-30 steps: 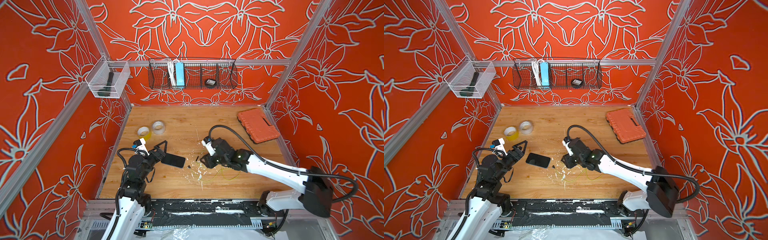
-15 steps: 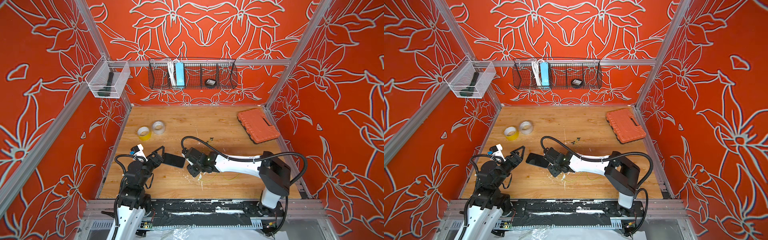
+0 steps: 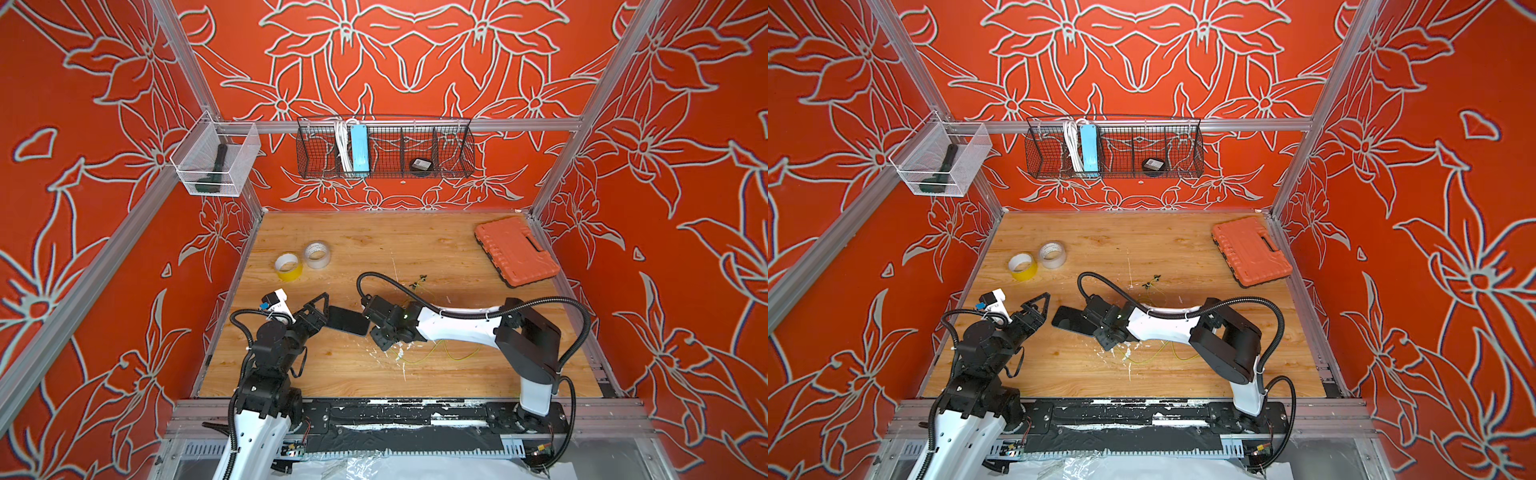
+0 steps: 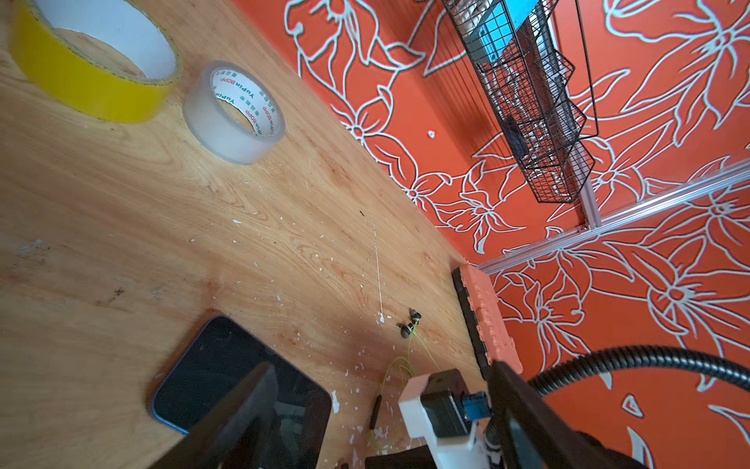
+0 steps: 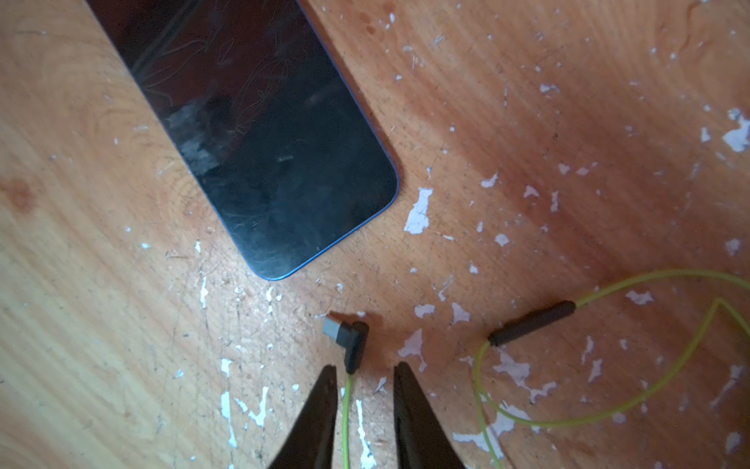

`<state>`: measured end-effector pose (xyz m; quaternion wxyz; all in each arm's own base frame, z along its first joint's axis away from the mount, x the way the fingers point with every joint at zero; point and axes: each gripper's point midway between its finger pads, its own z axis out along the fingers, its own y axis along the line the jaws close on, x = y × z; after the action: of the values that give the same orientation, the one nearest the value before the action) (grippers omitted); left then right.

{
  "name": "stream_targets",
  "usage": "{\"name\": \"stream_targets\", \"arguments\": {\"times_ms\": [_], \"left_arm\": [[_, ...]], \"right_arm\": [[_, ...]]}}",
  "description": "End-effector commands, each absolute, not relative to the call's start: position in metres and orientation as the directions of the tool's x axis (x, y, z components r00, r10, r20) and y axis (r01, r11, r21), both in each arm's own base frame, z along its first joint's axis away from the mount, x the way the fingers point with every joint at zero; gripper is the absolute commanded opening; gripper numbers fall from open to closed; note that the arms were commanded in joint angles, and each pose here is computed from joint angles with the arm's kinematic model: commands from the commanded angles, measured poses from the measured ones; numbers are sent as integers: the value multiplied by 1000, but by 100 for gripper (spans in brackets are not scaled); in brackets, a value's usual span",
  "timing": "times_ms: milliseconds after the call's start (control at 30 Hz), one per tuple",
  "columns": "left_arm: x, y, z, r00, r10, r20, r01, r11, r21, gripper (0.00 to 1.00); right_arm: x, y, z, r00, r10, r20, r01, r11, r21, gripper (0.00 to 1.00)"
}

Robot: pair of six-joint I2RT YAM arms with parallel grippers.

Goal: Plug wired earphones into phones
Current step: Pick up the wired earphone from the center of the board.

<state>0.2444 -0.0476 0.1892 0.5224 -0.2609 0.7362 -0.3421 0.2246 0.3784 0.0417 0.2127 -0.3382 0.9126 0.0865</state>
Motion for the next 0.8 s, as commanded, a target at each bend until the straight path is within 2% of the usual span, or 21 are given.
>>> {"name": "stream_targets", "arguments": {"times_ms": [0,433,767], "left_arm": [[245,-45,186,-314,-741,-593,-40,634,-772,83],[246,-46,179,-326,-743,-585,-49,631,-774,83],[246,-47,184,-328,-731,-598,-39,643,-765,83]], "right_arm": [[220,383,37,-686,-587,-430,-656,755,14,27],[220,378,16,-691,-607,-393,-649,760,-33,22],[221,375,15,-678,-625,-388,-649,756,-82,11]]}}
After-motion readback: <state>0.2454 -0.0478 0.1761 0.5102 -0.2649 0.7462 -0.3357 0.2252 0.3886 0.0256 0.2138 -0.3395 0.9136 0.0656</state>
